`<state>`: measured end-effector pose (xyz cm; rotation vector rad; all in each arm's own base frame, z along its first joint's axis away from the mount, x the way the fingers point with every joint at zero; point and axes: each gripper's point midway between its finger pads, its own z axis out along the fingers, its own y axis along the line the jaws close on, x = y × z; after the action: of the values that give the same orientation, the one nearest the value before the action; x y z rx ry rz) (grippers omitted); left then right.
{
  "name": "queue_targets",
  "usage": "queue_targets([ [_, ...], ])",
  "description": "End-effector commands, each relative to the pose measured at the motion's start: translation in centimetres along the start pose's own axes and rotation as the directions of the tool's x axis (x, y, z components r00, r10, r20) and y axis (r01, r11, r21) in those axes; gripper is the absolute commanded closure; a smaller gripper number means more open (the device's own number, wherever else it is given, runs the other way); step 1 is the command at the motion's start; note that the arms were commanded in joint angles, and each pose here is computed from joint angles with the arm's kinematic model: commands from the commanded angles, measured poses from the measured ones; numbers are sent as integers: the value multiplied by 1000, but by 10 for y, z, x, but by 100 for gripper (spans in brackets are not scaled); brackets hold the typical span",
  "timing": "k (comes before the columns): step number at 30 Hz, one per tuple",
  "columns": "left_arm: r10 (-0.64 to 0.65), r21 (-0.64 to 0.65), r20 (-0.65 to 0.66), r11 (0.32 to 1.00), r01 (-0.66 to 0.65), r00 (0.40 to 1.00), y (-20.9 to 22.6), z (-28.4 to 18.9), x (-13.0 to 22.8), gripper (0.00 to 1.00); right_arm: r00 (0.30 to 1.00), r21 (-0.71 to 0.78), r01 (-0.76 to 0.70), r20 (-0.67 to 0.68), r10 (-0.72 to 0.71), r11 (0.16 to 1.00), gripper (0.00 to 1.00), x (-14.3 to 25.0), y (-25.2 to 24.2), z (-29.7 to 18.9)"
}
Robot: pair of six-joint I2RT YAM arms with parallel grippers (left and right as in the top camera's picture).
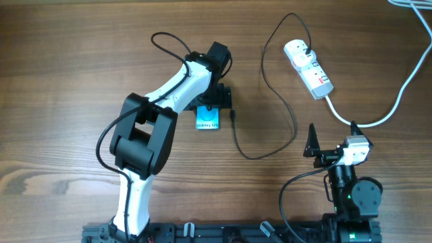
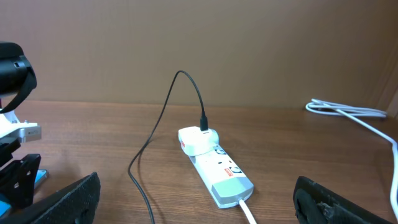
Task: Plug charger to phone and switch on socket
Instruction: 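Lower the left gripper onto the phone's top edge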
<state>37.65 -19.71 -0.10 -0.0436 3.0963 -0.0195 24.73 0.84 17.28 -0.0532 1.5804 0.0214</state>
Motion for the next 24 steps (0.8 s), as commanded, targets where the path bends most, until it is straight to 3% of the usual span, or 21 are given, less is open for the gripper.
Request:
queue_targets([
  [1,-4,-14,-21,1000,3,1000,0,11,5,0,1000,7,-13,6,13,1000,0,-1,-1,0],
  [24,4,-19,-29,1000,-4,1000,1,11,7,2,1000,7,-13,6,13,1000,0,-1,-1,0],
])
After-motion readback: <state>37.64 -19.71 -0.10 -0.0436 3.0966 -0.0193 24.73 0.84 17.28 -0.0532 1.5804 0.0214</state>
